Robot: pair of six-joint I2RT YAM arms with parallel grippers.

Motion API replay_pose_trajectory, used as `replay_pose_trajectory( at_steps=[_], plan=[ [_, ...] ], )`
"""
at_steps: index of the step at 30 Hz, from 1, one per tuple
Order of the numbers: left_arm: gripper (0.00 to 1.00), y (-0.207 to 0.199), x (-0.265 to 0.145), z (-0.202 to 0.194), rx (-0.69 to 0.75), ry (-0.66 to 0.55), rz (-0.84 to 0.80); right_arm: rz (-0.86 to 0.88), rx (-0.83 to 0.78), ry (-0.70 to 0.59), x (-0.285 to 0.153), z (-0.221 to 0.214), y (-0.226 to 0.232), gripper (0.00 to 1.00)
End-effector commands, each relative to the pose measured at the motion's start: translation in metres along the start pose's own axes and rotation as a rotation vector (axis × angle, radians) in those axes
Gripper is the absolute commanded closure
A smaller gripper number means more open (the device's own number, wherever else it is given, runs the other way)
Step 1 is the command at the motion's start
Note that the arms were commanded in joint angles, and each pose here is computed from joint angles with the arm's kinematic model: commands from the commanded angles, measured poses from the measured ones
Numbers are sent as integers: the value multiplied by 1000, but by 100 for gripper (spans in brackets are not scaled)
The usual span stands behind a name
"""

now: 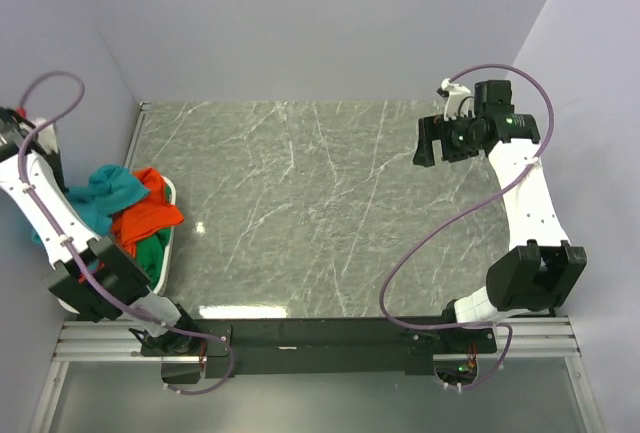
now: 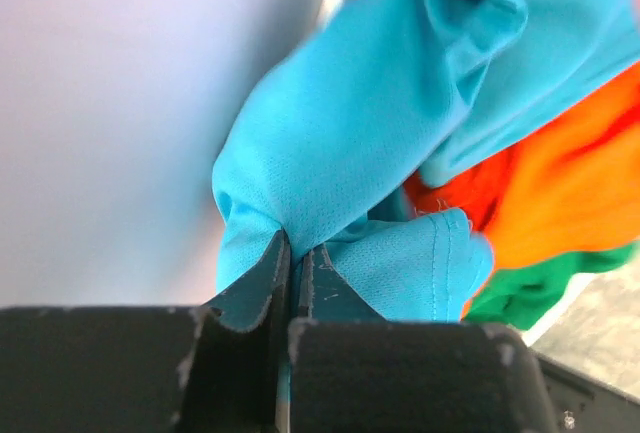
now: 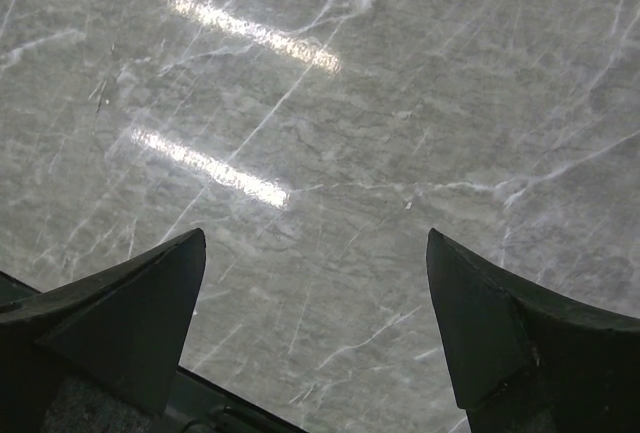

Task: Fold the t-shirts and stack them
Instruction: Grab the tshirt from the pile, then move the tshirt to the center of the board

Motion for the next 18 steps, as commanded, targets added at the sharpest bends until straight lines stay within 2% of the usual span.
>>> replay_pose_trajectory(
  at_steps=[1, 4, 6, 10, 12, 15, 18],
  plan=[
    [100, -11, -58, 35, 17, -160, -42, -24, -48, -48, -9, 22, -1, 4],
    [100, -18, -110, 73, 71, -329, 7, -20, -52, -51, -11, 30, -2, 4],
    [100, -31, -129, 89, 113, -401, 19, -20, -51, -61, -13, 36, -4, 4],
    [100, -87, -184, 132, 202, -622, -64, -19, -21, -84, -23, 48, -13, 4],
    [100, -109, -200, 146, 224, -692, -124, -21, 17, -94, -33, 54, -26, 4],
    [100, -163, -227, 167, 287, -806, -275, -17, 66, -112, -48, 55, -41, 4],
    [100, -247, -267, 171, 421, -922, -470, -43, 87, -129, -61, 50, -56, 4]
  ],
)
Point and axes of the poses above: each gripper's point midway between its finger pads, its own x axis out along the fingers, its own y axis along the line the jaws close on, z = x × y, the point moved 1 cm from there along -x, back along the fingers, and after that the axes turned 9 degrees about x, right-handed, at the moved point
